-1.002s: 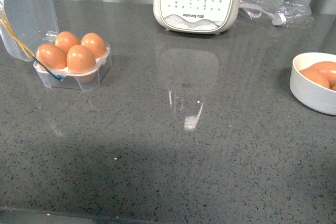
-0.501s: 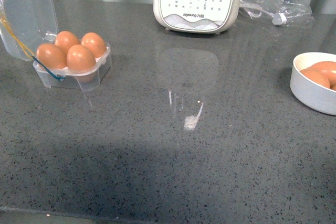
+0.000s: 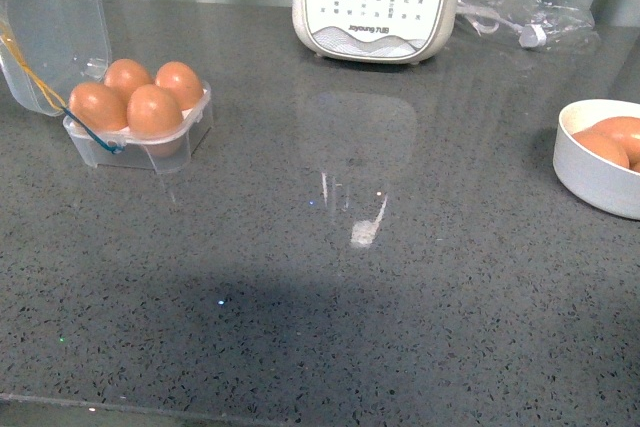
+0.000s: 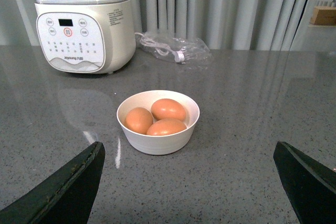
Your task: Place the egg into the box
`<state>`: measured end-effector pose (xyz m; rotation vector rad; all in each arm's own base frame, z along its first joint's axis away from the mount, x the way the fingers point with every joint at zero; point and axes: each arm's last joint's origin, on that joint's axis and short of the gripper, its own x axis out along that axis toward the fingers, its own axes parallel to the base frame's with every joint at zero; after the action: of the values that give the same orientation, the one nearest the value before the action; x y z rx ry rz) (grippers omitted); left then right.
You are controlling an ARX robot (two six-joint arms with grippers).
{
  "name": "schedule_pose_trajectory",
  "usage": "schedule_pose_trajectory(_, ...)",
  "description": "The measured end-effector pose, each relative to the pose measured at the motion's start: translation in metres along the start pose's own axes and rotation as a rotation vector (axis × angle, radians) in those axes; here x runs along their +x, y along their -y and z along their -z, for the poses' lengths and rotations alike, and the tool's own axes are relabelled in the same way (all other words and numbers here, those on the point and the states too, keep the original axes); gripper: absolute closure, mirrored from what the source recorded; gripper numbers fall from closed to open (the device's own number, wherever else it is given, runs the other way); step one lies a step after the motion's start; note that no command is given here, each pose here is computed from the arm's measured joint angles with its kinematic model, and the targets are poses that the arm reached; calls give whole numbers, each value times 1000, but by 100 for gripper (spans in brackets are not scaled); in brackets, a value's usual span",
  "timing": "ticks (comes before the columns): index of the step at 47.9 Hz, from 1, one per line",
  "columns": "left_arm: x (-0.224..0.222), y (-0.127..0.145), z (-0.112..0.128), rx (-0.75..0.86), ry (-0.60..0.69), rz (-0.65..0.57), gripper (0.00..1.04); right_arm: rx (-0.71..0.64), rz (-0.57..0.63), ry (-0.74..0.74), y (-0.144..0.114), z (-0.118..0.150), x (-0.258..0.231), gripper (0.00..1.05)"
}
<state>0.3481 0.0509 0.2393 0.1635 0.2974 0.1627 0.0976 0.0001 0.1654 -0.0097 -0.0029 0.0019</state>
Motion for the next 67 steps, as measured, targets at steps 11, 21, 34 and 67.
schedule_pose_trajectory(11,2,24,-3,1,11,76,7,0,0,0,0,0,0,7)
schedule_pose_trajectory(21,-3,52,6,17,0,136,7,0,0,0,0,0,0,7)
schedule_pose_trajectory(34,-18,82,21,55,-44,255,7,0,0,0,0,0,0,7)
schedule_pose_trajectory(67,-56,51,-7,20,-49,331,7,0,0,0,0,0,0,7)
